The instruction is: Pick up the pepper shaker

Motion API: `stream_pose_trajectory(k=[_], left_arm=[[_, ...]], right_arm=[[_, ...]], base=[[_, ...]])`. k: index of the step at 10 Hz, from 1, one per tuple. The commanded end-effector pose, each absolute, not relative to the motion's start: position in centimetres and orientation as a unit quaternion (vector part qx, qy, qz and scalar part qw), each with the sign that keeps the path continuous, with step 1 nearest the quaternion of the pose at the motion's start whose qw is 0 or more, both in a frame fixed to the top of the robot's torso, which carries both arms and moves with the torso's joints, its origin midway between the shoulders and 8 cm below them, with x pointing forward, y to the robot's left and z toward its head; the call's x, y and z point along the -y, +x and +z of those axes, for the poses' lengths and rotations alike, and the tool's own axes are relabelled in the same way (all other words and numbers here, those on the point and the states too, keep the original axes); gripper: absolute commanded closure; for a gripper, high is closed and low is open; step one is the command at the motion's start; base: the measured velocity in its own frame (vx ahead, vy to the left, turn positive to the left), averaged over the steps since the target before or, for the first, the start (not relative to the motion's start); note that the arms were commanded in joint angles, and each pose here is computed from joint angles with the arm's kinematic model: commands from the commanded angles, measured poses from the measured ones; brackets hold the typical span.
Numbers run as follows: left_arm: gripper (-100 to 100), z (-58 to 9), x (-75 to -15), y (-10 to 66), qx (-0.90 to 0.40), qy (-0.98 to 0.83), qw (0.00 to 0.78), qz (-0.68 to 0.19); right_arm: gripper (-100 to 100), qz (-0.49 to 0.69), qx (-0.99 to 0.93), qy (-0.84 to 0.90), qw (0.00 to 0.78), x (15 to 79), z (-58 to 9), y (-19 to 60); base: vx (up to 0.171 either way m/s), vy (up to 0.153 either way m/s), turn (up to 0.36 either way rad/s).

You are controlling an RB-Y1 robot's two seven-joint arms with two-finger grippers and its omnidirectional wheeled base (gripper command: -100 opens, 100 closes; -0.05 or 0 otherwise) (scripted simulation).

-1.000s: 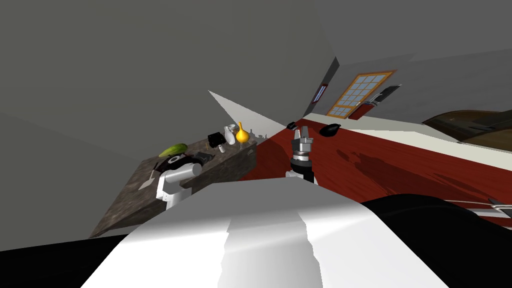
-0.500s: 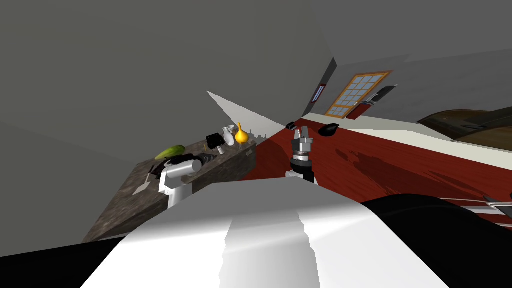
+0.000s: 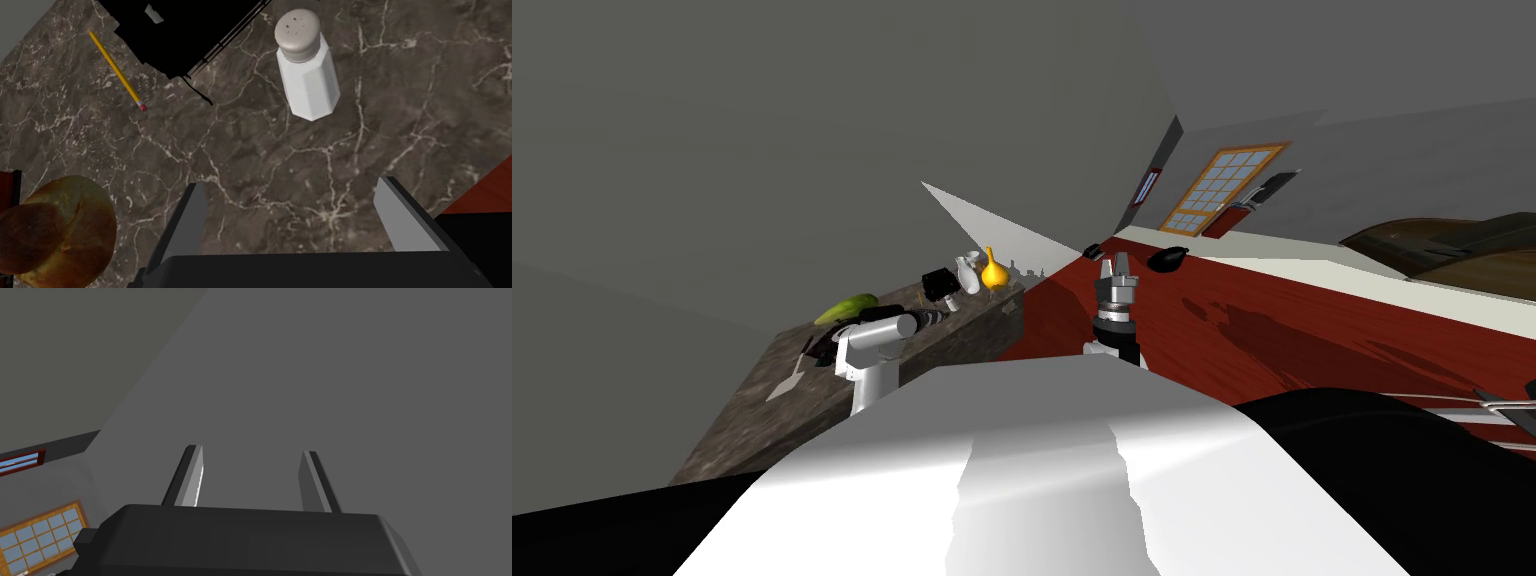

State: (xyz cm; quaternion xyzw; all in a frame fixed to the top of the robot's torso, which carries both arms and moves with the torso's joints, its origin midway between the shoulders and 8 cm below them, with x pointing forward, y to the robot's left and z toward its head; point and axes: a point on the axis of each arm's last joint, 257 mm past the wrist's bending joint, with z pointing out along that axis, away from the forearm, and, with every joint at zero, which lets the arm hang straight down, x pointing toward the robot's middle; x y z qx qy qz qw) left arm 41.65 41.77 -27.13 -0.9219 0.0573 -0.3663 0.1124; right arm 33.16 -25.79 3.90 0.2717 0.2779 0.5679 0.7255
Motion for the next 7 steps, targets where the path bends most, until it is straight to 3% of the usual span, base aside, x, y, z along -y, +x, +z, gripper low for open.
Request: stream_pose_trajectory(k=[1,7], left_arm=[[-100,-27.6,-41.4,41.7,-0.044,-0.931,0.093,-0.351],[-100,-28.9,-40.0,41.3,-0.018,-0.951,0.047,-0.304]], right_arm=[[0,0.568,-0.278,0.272,0.726,25.8,3.9,33.2],[0,0.568,-0.278,0.272,0.726,25.8,3.9,33.2]], base=[[0.045,0.01,-0.029],[0.046,0.018,-0.023]])
